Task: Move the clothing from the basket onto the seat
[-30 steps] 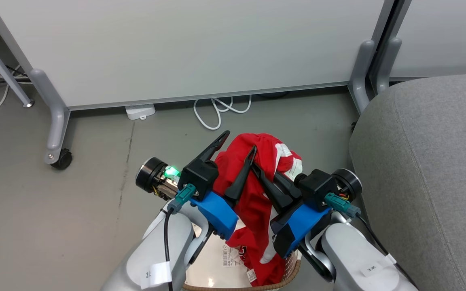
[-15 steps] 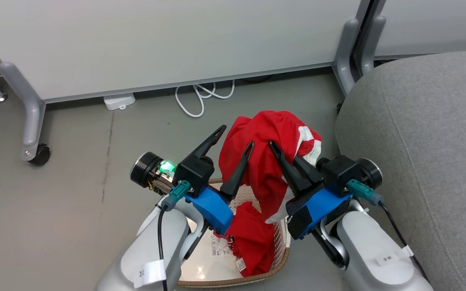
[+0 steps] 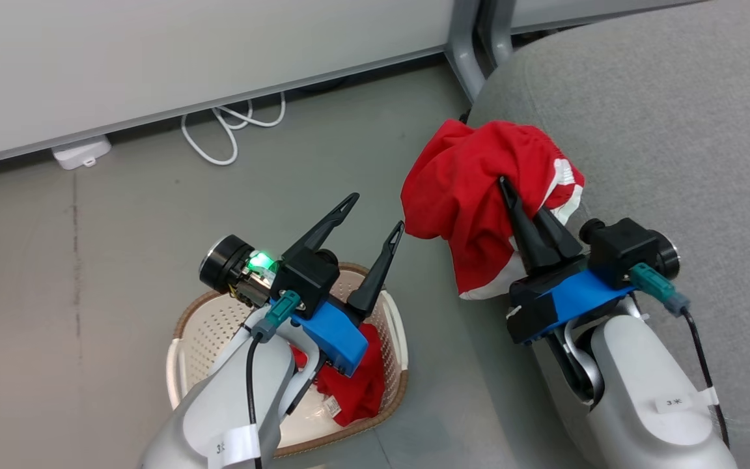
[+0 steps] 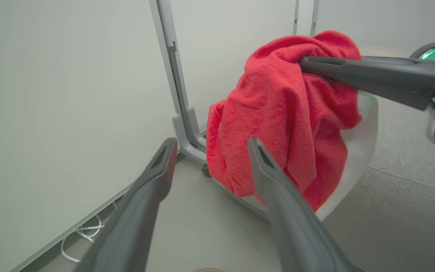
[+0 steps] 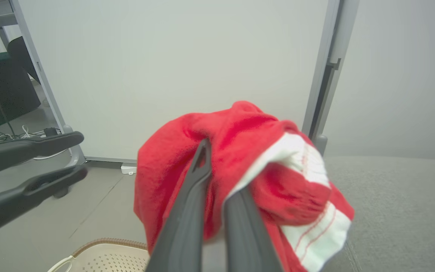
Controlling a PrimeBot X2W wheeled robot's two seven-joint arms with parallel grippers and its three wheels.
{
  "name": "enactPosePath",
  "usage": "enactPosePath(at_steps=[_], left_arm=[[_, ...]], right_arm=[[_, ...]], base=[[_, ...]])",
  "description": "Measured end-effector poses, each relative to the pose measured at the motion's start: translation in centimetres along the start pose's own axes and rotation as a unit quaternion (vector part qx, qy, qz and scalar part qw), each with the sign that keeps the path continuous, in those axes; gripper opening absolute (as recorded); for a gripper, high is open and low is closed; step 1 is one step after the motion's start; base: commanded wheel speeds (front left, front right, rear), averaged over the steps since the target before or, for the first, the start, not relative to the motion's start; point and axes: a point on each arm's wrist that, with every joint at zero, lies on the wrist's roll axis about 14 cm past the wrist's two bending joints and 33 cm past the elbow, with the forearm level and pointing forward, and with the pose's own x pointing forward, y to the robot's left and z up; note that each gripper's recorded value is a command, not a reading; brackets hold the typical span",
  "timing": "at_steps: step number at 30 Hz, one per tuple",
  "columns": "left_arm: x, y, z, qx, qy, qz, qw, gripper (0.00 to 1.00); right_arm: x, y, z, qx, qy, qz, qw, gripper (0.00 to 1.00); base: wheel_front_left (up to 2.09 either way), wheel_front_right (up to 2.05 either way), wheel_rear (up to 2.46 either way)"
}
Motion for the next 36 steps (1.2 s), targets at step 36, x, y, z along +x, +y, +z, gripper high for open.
enactPosePath(at_steps=[36], left_arm=[[5.8,-13.9,-2.5,-0.022,-0.011,-0.252,0.967,1.0]], right_arm=[[-13.6,-16.1,-0.1,-0.036,0.02,-0.281,0.959,0.0]], base=[[0.0,0.0,0.0]])
